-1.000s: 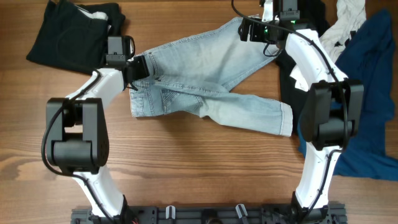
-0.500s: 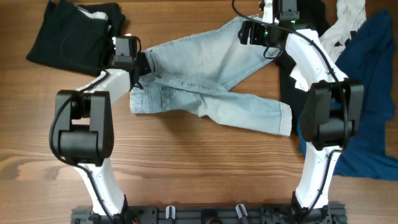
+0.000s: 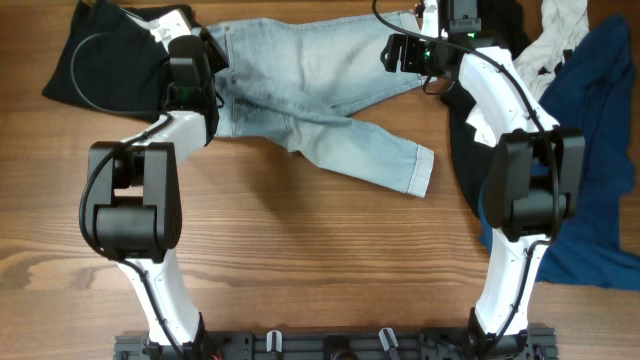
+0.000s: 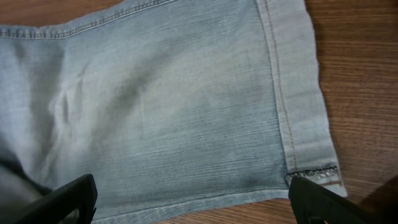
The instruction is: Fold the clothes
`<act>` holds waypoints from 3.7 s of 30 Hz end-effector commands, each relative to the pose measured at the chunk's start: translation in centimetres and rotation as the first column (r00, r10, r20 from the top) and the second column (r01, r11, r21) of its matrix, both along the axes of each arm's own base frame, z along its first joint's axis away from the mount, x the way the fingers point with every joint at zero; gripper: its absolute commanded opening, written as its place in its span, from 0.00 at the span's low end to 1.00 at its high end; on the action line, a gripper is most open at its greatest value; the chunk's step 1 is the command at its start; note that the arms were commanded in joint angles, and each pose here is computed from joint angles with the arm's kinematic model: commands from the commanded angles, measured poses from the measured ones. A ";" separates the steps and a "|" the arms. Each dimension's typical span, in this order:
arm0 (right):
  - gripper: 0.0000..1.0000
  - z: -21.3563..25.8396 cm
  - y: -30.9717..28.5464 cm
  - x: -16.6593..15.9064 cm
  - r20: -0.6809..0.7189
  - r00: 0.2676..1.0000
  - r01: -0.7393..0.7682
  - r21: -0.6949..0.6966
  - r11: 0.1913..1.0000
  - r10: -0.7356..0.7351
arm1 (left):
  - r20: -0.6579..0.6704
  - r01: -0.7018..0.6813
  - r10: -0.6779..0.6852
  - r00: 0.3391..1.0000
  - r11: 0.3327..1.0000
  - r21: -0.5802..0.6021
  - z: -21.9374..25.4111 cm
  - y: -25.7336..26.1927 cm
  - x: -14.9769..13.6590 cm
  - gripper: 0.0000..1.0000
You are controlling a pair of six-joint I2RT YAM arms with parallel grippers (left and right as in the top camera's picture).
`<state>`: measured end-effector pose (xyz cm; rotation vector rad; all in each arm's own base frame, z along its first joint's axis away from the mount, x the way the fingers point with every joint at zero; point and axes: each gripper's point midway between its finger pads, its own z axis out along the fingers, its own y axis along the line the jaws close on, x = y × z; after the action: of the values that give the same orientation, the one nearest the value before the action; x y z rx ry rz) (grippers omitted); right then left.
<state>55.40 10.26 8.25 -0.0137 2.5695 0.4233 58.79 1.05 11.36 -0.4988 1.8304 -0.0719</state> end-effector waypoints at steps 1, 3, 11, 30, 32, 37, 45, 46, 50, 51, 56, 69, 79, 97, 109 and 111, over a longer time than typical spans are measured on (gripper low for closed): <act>1.00 2.2 0.9 0.5 0.044 0.999 -0.015 0.038 0.999 0.013 | -0.044 -0.038 0.039 0.998 0.999 0.018 -0.4 0.9 -0.5 1.00; 1.00 3.7 0.9 0.6 0.075 0.997 -0.018 0.039 0.999 0.015 | -0.084 -0.010 0.015 0.996 0.998 0.060 -0.3 0.6 -0.9 1.00; 1.00 9.9 1.3 -1.7 0.156 0.981 -0.118 0.014 0.993 0.115 | -0.203 0.206 -0.166 0.965 0.959 0.193 5.6 -2.5 -4.5 1.00; 1.00 8.4 1.9 -5.8 0.025 0.967 -0.255 0.002 0.967 0.254 | -0.600 0.546 -0.394 0.696 0.834 0.086 3.8 -5.8 -3.7 1.00; 1.00 8.3 1.9 -5.9 0.022 0.967 -0.255 0.002 0.967 0.255 | -0.615 0.567 -0.412 0.672 0.821 0.069 4.3 -6.1 -3.3 1.00; 1.00 8.3 2.2 -6.0 0.018 0.965 -0.260 0.004 0.966 0.260 | -0.701 0.385 -0.341 0.626 0.917 -0.102 2.4 -5.6 -4.8 0.99; 1.00 8.2 3.4 -6.5 0.013 0.959 -0.284 0.004 0.959 0.284 | -0.746 0.132 -0.296 0.597 0.953 -0.272 -1.2 -8.5 -6.3 1.00; 1.00 8.2 3.6 -6.6 0.011 0.957 -0.288 0.004 0.958 0.288 | -0.747 0.118 -0.291 0.597 0.954 -0.277 -1.5 -8.5 -6.3 1.00; 1.00 8.2 4.1 -6.7 0.012 0.955 -0.297 0.004 0.955 0.297 | -0.766 0.041 -0.275 0.581 0.950 -0.310 -3.3 -8.4 -6.4 0.99; 1.00 8.2 4.1 -6.7 0.012 0.955 -0.298 0.004 0.955 0.298 | -0.769 0.035 -0.287 0.572 0.945 -0.327 -3.9 -8.5 -6.4 1.00; 1.00 8.2 4.1 -6.7 0.011 0.955 -0.297 0.004 0.955 0.297 | -0.791 -0.015 -0.295 0.536 0.933 -0.358 -6.5 -8.0 -6.6 0.99; 1.00 8.1 4.1 -6.8 0.007 0.955 -0.297 0.005 0.955 0.297 | -0.805 -0.036 -0.318 0.501 0.922 -0.386 -5.8 -7.7 -7.9 0.04; 1.00 7.5 3.9 -7.9 -0.059 0.960 -0.272 0.027 0.962 0.273 | -0.877 -0.001 -0.337 0.342 0.933 -0.359 2.0 -7.4 -16.4 0.04; 0.97 -2.0 1.5 -18.0 -0.446 0.834 -0.353 0.019 0.935 0.324 | -0.944 0.026 -0.267 0.193 0.963 -0.267 2.5 -6.5 -20.5 0.04; 0.82 -4.3 1.2 -16.7 -0.367 0.859 -0.396 -0.032 0.918 0.358 | -0.943 0.044 -0.274 0.189 0.962 -0.270 2.5 -6.5 -20.5 0.04; 0.57 -4.2 1.7 -17.4 -0.374 0.838 -0.426 0.005 0.905 0.396 | -0.945 0.045 -0.273 0.181 0.962 -0.270 2.6 -6.5 -20.6 0.04</act>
<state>38.90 11.57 4.18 -0.5075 2.9502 0.4780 38.27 -5.67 13.66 -0.5496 3.2432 -0.0925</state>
